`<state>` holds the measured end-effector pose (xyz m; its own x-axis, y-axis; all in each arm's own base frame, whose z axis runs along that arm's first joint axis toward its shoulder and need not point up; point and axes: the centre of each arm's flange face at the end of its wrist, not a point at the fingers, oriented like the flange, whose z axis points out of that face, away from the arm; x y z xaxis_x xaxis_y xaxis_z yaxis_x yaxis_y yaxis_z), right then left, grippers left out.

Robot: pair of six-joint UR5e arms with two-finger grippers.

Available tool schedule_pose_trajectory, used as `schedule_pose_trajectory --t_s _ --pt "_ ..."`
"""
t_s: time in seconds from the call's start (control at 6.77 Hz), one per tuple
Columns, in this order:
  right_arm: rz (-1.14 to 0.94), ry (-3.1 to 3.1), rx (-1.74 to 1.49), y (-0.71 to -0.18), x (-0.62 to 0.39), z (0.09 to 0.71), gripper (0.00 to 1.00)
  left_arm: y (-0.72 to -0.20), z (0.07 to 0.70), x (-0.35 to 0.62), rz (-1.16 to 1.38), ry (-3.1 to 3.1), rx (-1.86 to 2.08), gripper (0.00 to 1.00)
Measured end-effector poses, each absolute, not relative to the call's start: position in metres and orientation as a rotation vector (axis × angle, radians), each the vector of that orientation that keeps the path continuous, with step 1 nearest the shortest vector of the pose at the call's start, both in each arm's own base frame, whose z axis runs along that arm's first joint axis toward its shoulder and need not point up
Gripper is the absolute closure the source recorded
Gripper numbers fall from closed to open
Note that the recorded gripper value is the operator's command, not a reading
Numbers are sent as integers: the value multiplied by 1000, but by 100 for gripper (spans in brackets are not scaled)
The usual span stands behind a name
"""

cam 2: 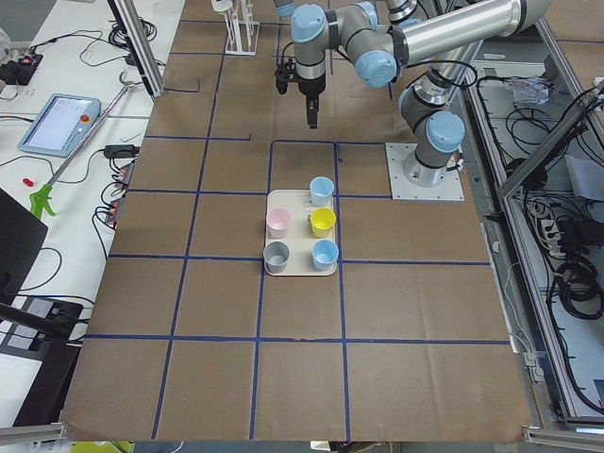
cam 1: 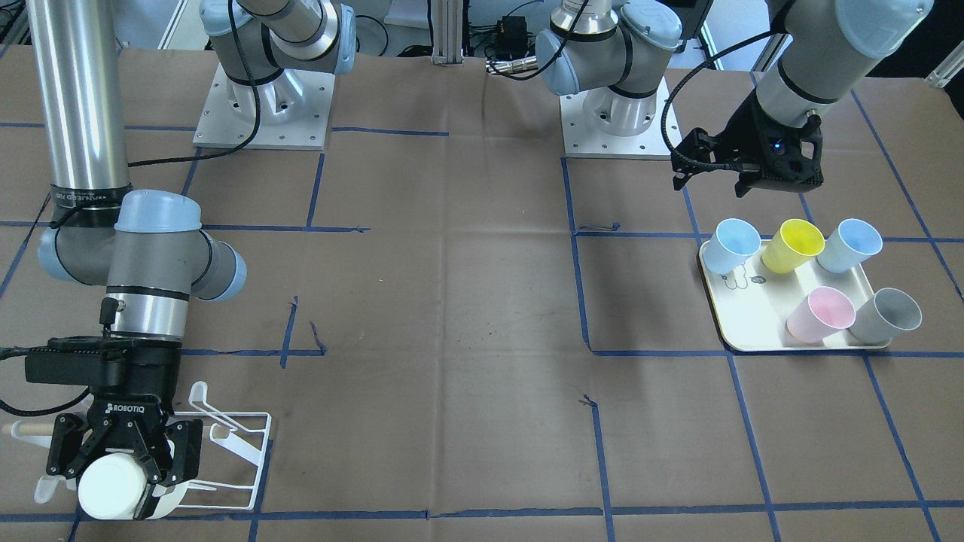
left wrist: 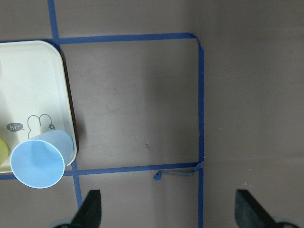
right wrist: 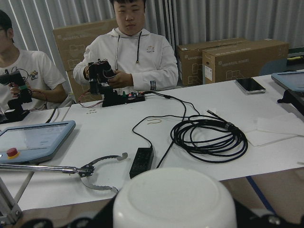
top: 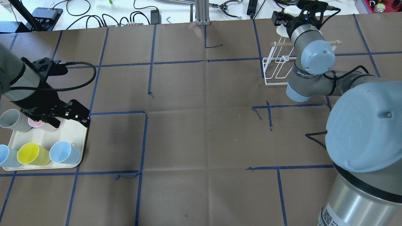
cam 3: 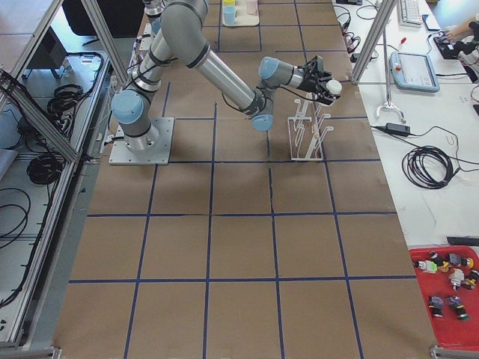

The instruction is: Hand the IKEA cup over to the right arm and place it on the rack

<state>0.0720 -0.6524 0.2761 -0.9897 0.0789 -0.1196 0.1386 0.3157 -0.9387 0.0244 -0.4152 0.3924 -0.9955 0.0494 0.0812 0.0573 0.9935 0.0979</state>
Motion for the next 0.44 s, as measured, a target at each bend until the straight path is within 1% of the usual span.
schedule_pose_trajectory --t_s 0.15,0.3,0.44 --pt "-1785 2514 208 -652 73 270 90 -406 383 50 -155 -3060 -93 1" --pt "-1774 2522 209 -652 73 265 81 -399 378 65 -164 -3073 -94 1" --pt "-1761 2531 208 -652 74 261 7 -397 370 72 -168 -3083 -87 1"
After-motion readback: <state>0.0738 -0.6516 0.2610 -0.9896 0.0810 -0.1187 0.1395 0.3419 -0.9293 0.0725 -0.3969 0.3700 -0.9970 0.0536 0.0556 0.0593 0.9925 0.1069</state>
